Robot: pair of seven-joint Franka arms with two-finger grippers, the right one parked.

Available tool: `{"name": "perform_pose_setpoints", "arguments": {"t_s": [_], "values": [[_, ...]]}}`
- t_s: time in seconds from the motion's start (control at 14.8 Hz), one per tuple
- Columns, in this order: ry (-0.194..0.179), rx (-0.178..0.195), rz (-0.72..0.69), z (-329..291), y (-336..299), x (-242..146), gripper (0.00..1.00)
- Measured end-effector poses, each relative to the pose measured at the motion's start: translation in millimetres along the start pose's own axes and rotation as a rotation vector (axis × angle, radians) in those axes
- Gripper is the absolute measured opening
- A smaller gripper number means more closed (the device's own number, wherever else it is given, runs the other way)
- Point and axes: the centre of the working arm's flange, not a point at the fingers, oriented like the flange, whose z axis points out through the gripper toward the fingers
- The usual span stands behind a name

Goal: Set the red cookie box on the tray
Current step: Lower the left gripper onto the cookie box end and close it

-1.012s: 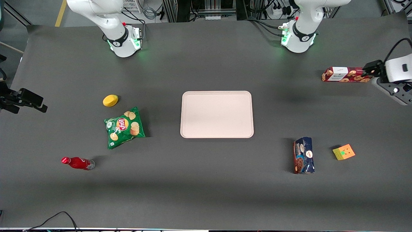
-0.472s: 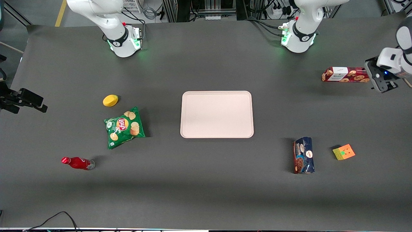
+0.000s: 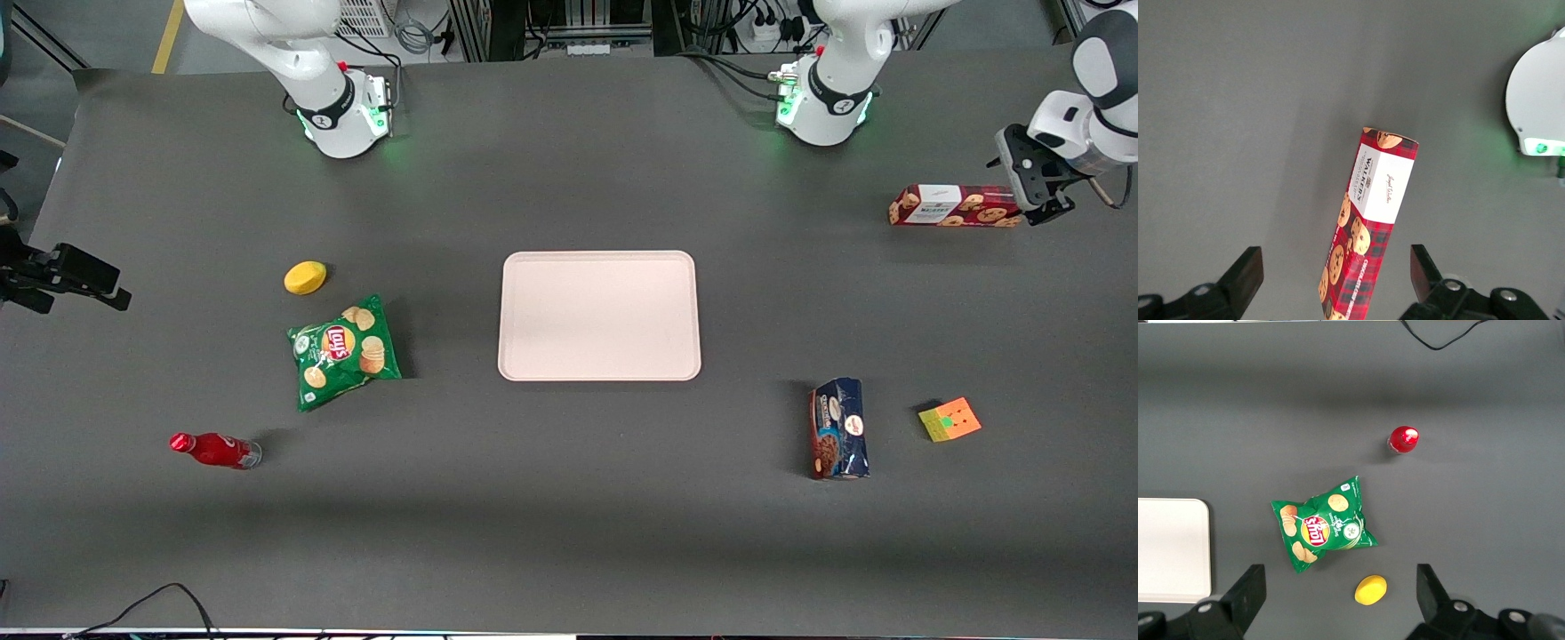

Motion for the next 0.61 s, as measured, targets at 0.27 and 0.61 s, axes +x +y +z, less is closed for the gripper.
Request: {"name": "perform_pose_setpoints", "arguments": {"t_s": [0.27, 0.61], "values": [[0.063, 0.053, 0.053, 45.2, 20.0, -29.1, 0.99], [0.084, 0.106, 0.114, 83.5, 35.7, -67.8, 1.0]]}}
